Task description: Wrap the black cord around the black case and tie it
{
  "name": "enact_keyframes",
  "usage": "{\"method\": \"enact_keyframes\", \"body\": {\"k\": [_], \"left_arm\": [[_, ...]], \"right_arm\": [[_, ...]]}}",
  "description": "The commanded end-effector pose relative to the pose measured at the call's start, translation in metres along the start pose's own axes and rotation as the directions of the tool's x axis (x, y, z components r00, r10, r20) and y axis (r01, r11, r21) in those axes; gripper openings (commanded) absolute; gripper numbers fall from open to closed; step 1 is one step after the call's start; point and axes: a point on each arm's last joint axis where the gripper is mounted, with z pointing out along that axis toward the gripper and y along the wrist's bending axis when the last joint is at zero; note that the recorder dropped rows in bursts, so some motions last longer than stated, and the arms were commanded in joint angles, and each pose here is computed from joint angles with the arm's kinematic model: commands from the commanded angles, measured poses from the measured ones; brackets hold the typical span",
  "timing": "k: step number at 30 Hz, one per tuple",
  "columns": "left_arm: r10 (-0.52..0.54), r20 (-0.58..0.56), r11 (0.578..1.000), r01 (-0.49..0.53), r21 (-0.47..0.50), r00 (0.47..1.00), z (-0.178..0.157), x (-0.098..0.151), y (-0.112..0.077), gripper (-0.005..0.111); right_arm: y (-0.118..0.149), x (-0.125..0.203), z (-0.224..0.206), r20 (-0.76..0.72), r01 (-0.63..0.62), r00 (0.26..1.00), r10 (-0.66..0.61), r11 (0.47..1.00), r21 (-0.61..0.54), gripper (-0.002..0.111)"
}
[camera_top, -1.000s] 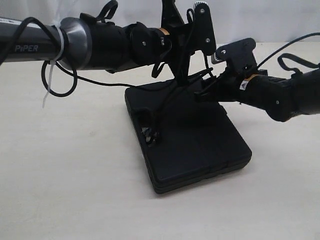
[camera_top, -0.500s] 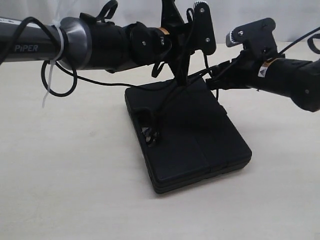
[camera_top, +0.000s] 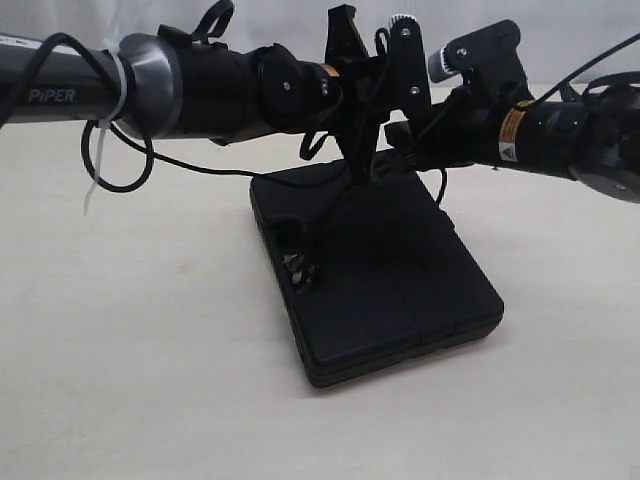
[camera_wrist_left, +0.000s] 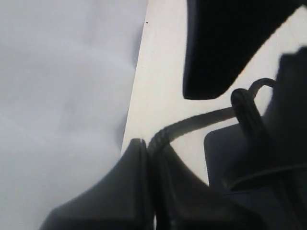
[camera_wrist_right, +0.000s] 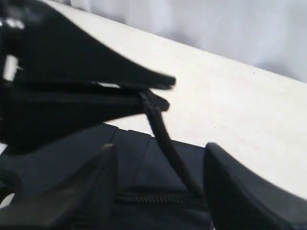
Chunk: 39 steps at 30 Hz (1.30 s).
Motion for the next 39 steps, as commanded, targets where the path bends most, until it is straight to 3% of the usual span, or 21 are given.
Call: {"method": "enact_keyframes", "body": {"k": [1,10,18,25,30,33,37,39], "left_arm": [[0.021,0.006,1.0,-0.021,-0.003,1.0,-0.002,-0.002,0.002,0.0],[0.039,0.006,0.999,-0.038,-0.03,0.999,-0.002,-0.002,0.004,0.0],[0.038,0.011,0.998,-0.038,-0.043,0.999,-0.005,-0.004,0.008,0.0],[0.039,0.013,0.998,-0.039,-0.04,0.999,-0.005,-0.005,0.007,0.0],[0.045,0.03,0.998,-0.046,0.038,0.999,-0.008,-0.012,-0.001,0.0],[0.048,0.036,0.998,-0.05,0.044,0.998,-0.009,-0.015,-0.002,0.0],[0.048,0.036,0.998,-0.05,0.047,0.998,-0.009,-0.015,-0.003,0.0],[0.041,0.036,0.997,-0.043,0.065,0.998,-0.009,-0.015,-0.004,0.0]], "right_arm": [[-0.016,0.023,0.02,-0.05,-0.051,0.997,0.052,0.999,0.011,0.051],[-0.03,0.054,0.045,-0.206,-0.036,0.977,0.05,0.997,0.07,0.051],[-0.025,0.029,0.022,-0.126,-0.021,0.992,0.028,0.998,0.063,0.051],[-0.006,0.017,0.007,0.002,0.097,0.995,-0.098,0.99,-0.101,0.051],[-0.012,0.013,0.012,0.035,0.068,0.997,-0.066,0.997,-0.044,0.05],[-0.014,0.017,0.015,0.034,0.078,0.996,-0.077,0.997,-0.029,0.037],[-0.016,0.024,0.018,-0.006,0.117,0.993,-0.117,0.993,-0.011,0.007],[-0.018,0.025,0.018,-0.019,0.11,0.994,-0.109,0.994,0.009,0.004]]}}
